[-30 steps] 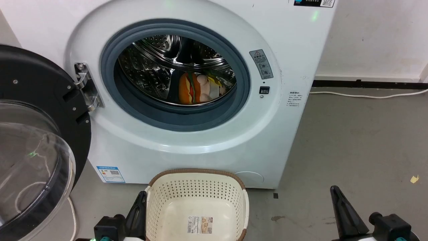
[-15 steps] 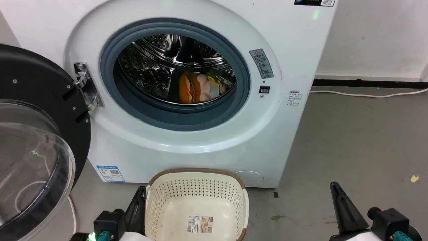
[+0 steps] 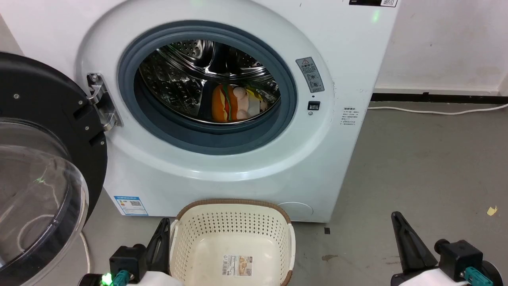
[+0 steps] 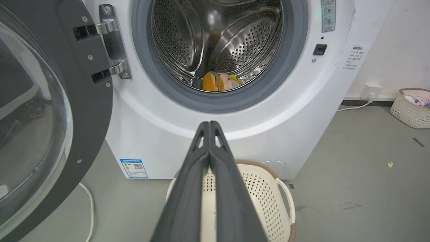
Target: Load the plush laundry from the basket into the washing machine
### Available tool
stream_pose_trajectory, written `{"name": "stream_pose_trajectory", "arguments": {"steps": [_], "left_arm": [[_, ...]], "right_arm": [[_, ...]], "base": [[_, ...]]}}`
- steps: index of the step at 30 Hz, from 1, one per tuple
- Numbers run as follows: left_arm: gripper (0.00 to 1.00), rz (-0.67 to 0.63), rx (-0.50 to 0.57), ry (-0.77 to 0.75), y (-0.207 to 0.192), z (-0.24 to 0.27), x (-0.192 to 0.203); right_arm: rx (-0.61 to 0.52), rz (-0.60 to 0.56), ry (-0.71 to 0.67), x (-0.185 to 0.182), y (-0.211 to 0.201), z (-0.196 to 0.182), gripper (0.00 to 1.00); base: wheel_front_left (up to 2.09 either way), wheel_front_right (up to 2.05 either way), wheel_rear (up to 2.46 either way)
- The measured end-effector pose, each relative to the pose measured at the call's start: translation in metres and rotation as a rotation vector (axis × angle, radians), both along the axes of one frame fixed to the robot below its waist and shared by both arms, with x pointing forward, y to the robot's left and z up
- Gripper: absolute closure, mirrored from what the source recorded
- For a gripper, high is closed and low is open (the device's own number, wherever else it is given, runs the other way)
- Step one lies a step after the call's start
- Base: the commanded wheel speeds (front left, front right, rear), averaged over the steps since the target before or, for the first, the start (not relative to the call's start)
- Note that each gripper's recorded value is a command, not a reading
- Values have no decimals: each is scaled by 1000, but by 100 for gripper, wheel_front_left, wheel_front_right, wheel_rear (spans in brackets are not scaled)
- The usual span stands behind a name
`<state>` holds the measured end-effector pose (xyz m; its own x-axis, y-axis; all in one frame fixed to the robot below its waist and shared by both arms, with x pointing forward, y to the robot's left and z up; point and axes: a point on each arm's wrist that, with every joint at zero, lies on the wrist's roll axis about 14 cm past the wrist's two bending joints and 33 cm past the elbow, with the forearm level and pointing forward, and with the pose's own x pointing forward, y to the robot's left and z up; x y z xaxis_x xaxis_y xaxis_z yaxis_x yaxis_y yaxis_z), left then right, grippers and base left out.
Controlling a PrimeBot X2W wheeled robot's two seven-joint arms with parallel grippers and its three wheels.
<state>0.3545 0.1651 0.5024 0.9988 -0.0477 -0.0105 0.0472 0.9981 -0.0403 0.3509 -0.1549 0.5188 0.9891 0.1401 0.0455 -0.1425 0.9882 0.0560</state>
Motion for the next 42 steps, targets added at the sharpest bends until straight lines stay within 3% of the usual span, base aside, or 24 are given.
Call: {"name": "stream_pose_trajectory", "arguments": {"steps": [42], "left_arm": [[100,28,65,0,8,16,13]], "right_arm": [[-83,-7,38,14,-3,3,100]], "base": [[0,0,0]]}}
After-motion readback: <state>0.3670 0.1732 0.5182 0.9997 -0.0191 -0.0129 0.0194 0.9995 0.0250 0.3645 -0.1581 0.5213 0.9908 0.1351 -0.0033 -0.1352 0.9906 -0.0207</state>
